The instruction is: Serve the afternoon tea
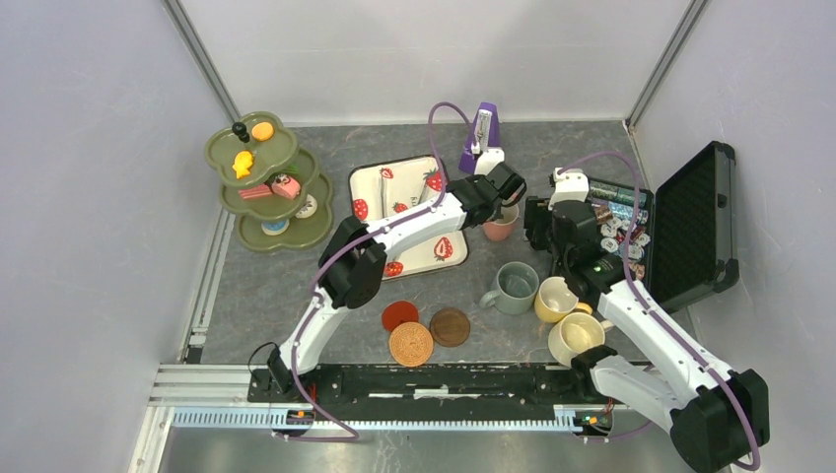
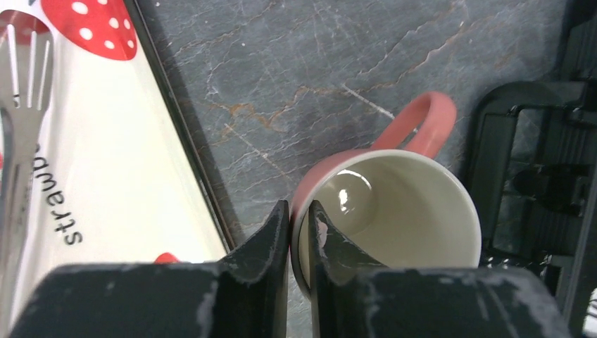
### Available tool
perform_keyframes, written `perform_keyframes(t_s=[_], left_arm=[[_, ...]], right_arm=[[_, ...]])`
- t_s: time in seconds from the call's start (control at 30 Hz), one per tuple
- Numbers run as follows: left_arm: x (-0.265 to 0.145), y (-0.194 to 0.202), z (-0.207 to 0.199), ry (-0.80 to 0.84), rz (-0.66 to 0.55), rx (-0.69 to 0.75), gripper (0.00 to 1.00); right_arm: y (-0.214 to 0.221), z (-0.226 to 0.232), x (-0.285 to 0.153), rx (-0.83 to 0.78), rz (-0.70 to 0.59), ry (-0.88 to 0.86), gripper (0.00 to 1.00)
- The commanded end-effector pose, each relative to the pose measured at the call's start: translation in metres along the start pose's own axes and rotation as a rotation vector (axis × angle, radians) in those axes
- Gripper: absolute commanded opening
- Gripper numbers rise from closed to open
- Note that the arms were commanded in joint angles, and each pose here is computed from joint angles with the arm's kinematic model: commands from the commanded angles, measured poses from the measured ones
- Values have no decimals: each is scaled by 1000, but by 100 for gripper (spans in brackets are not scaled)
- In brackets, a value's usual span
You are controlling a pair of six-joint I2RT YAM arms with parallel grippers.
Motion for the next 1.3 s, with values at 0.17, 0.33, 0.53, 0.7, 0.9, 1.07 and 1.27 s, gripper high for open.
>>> perform_keyframes(t_s=[0.17,0.33,0.53,0.7,0.9,1.07,1.27], left_arm=[[-48,-46,-11,59,-101,96,3],[-104,-91,-7,126,-186,90,2],[-183,-125,32,124,-291,130,2],[-216,-110,101,17,-239,147,2],[-243,-69,200,-96,-168,47,2],[-253,-29,254,-177,-172,-83,2],[-228,0,284,-254,-182,-233,2]], right_arm=[[-12,-5,-1,-10,-57,41,81],[-25,-13,-8,-16,-98,93,81],[-29,-17,-13,-22,-122,109,82],[-16,-6,-12,-64,-79,-15,91],[0,1,-8,-116,-40,-94,98],[7,6,-9,-138,-3,-157,98],[5,17,-9,-122,9,-245,98]])
Point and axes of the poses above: each gripper's point midway between its finger pads, its own x axis out along the fingers, its own z axis along the line the jaws close on, y = z × x, the point moved 7 cm from there along -x, back along the fingers, and after that the axes turned 1 degree about x, right-handed, at the moved point
